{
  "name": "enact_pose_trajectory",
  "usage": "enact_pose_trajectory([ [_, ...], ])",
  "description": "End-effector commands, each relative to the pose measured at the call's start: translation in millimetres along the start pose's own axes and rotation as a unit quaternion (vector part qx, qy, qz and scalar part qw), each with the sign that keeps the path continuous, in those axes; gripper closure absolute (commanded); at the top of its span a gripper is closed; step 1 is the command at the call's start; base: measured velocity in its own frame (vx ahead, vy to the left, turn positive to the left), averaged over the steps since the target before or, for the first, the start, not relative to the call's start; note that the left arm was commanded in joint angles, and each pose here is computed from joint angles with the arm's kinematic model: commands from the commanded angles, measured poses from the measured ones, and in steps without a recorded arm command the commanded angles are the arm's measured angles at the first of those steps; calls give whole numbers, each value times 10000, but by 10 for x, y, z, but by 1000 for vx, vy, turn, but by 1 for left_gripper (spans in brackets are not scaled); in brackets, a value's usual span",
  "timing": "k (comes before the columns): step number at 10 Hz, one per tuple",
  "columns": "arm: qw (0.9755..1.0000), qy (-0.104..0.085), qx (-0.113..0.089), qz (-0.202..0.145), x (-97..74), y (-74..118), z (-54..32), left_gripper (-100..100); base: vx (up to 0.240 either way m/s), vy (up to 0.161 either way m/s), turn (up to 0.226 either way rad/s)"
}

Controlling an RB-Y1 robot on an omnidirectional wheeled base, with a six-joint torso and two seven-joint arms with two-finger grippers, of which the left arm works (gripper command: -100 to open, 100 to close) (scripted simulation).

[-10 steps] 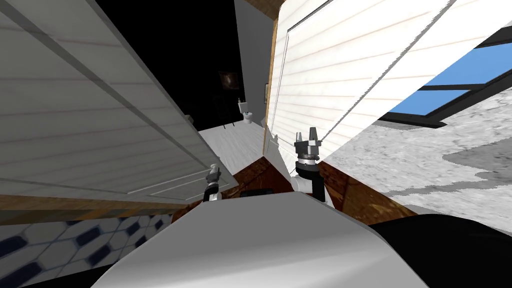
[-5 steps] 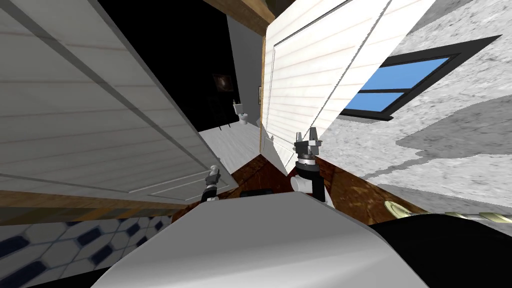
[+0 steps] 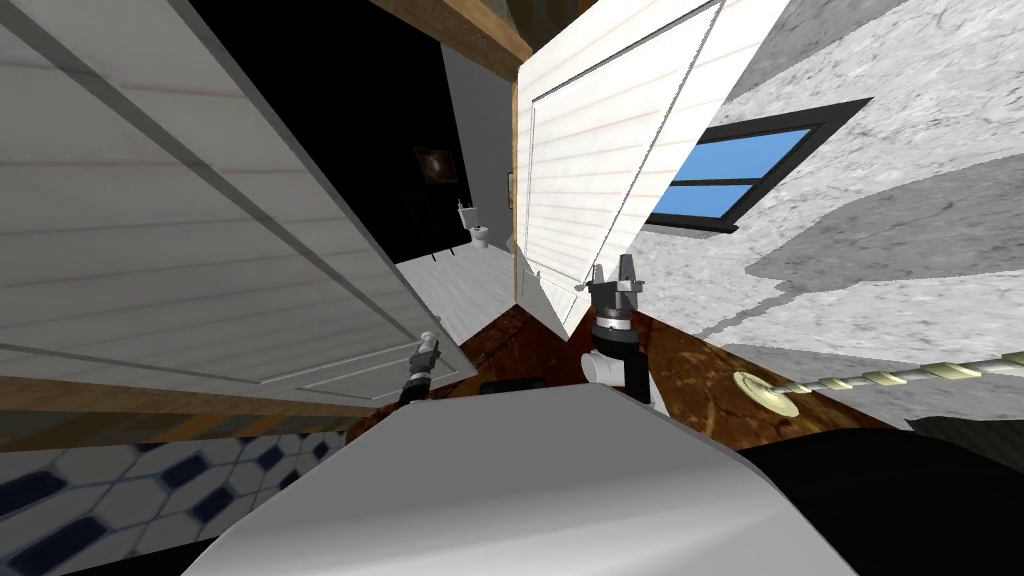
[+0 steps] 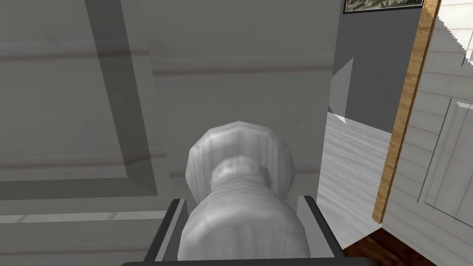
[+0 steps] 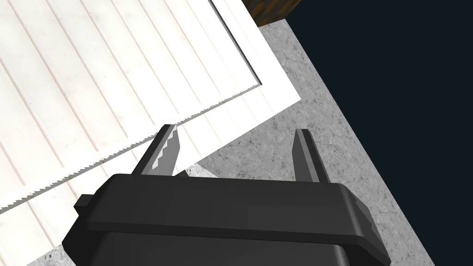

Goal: Pull the door open

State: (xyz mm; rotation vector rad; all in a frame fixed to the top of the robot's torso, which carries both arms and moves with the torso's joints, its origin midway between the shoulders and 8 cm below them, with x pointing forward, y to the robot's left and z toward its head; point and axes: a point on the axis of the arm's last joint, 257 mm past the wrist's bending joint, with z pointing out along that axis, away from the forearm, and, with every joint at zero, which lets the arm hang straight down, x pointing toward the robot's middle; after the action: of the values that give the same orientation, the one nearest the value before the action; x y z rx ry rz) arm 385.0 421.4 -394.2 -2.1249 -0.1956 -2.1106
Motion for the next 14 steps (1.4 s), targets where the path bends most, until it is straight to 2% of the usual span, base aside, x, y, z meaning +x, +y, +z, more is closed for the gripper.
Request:
enact_pose_trajectory([
  [1,9999,23,-107,-15,9,24,-45,100,-226,37,-118],
  [7,9980,33,-632,-36,23,68,-290,100,-249,52,-112],
  [8,9983,-11,-590,-23,-11,66,-285,100,-96,26,-22],
  [9,9977,-27,-674,-30,-29,70,-352,100,-143,27,-141],
  [14,9959,15,-900,-27,-1,28,-493,100,-210,47,-137],
])
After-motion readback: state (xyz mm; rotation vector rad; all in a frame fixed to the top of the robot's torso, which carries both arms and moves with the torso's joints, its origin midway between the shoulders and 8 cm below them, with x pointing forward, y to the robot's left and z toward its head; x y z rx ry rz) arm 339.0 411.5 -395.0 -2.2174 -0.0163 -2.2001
